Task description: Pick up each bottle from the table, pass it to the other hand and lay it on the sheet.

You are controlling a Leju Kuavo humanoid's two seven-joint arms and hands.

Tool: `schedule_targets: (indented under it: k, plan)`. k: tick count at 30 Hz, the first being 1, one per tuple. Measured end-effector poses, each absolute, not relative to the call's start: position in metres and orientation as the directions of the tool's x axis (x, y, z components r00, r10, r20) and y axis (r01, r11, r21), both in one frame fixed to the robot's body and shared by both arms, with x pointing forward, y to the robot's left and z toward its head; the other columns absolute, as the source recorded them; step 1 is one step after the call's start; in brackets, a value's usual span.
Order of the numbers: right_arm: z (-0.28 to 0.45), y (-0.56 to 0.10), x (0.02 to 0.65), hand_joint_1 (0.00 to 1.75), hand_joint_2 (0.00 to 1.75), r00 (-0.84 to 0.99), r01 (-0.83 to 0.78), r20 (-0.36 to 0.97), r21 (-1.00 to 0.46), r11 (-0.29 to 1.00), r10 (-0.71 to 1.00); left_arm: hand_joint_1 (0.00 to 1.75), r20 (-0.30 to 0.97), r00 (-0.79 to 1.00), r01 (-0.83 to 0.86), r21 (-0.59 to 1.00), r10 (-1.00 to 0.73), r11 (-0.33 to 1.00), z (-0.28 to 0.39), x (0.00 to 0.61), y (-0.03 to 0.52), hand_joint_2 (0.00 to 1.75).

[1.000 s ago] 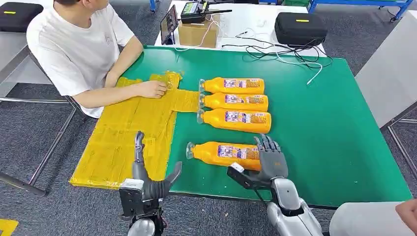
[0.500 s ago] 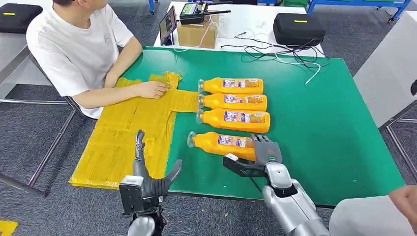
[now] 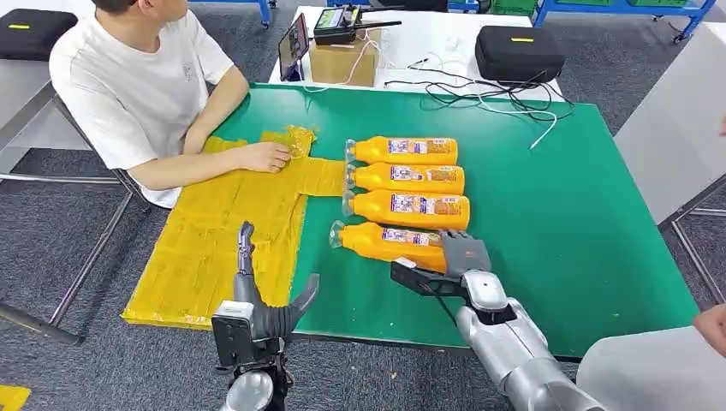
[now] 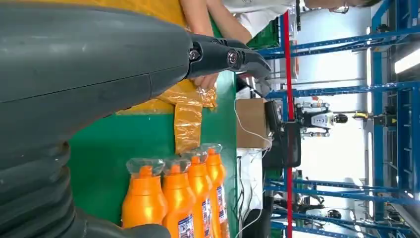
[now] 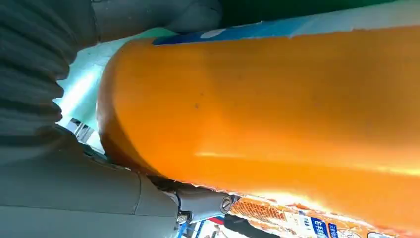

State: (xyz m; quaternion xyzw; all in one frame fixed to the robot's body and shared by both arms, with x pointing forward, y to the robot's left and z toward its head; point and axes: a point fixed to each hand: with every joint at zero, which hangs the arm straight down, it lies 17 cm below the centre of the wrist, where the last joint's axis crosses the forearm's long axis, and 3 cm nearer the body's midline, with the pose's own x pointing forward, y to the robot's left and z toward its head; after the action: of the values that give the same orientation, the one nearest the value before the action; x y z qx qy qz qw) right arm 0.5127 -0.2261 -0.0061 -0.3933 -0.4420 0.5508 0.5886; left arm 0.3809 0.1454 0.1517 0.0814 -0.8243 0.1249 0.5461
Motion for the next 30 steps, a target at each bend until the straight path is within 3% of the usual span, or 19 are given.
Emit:
schedule_targets:
  k: [5, 11, 17, 25, 30]
  plan:
    - [-0.006, -0.215, 0.514, 1.75, 1.75, -0.038, -0.313, 0.203, -0.932, 0.181, 0.978, 0.0, 0.917, -0.398, -0.266, -0.123, 0.008, 0.956, 0.155, 0.383, 0.144, 1.75]
    - [0.014, -0.175, 0.486, 1.75, 1.75, -0.163, -0.224, 0.636, -0.768, 0.6, 0.754, 0.0, 0.915, -0.396, -0.247, -0.183, 0.073, 0.952, 0.158, 0.383, 0.142, 1.75]
    - [0.052, -0.172, 0.451, 1.75, 1.75, -0.186, -0.011, 0.837, -0.526, 0.85, 0.515, 0.0, 0.907, -0.315, -0.229, -0.359, 0.28, 0.905, 0.136, 0.384, 0.142, 1.75]
    - [0.078, -0.181, 0.442, 1.75, 1.75, -0.21, 0.118, 0.942, -0.242, 0.963, 0.262, 0.0, 0.883, -0.342, -0.12, -0.38, 0.321, 0.917, 0.151, 0.376, 0.122, 1.75]
    - [0.096, -0.189, 0.442, 1.75, 1.75, -0.245, 0.195, 0.956, -0.114, 0.974, 0.161, 0.0, 0.807, -0.226, 0.012, -0.558, 0.546, 0.83, 0.149, 0.379, 0.103, 1.75]
